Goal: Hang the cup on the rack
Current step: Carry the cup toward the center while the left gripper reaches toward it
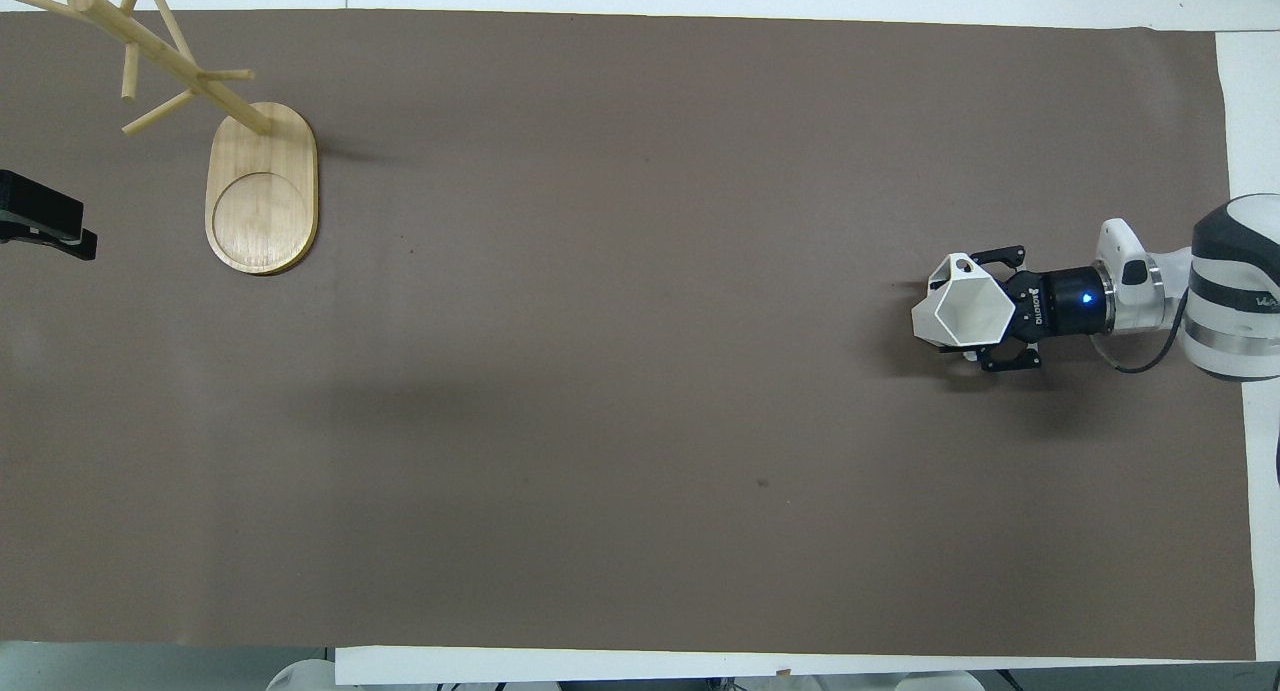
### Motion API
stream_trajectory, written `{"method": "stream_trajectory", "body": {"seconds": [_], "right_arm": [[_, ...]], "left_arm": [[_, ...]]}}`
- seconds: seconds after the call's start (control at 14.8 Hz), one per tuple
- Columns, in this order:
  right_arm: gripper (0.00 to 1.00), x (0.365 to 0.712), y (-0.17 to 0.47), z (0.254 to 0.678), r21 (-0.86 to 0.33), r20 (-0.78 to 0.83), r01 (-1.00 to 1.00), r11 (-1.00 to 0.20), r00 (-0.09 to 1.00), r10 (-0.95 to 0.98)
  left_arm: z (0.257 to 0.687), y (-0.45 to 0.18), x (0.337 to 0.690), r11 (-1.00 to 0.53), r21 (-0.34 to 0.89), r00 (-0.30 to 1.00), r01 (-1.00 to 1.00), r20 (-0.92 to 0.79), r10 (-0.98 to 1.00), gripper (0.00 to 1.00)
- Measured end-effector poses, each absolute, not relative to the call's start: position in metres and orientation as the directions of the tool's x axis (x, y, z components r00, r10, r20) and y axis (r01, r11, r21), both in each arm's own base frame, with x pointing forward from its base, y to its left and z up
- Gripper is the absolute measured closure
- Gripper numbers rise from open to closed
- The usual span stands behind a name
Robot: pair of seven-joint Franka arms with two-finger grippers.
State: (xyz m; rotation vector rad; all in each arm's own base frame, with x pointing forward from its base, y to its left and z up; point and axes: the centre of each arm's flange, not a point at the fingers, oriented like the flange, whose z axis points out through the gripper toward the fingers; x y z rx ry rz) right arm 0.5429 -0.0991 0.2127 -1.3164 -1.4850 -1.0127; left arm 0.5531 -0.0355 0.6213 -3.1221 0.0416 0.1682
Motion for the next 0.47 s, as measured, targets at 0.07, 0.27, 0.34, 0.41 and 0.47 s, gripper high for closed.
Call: {"method": "stream_trajectory", "body": {"seconds": [0.07, 0.27, 0.34, 0.41, 0.47], "right_arm": [[0.22, 0.550, -0.083, 0.222, 0.023, 0.963, 0.994, 0.109, -0.051, 0.264], [0.22, 0.573, -0.020, 0.255, 0.000, 0.958, 0.994, 0.113, -0.032, 0.284], [0.22, 0.581, 0.007, 0.268, 0.001, 0.954, 0.994, 0.111, -0.034, 0.297], [0.22, 0.588, 0.036, 0.280, 0.006, 0.952, 0.995, 0.104, -0.037, 0.303], [0.22, 0.593, 0.069, 0.290, 0.010, 0.953, 0.995, 0.096, -0.038, 0.301]], "left_arm": [[0.622, -0.035, 0.554, -1.000, -0.013, 0.994, -0.027, -0.104, -0.025, 0.00], [0.623, -0.040, 0.555, -0.999, -0.012, 0.996, -0.030, -0.089, -0.029, 0.00], [0.624, -0.051, 0.556, -1.000, -0.011, 0.997, -0.022, -0.075, -0.021, 0.00], [0.625, -0.073, 0.555, -1.000, -0.013, 0.998, 0.002, -0.059, 0.003, 0.00], [0.626, -0.107, 0.551, -0.999, -0.014, 0.998, 0.037, -0.042, 0.038, 0.00]]}}
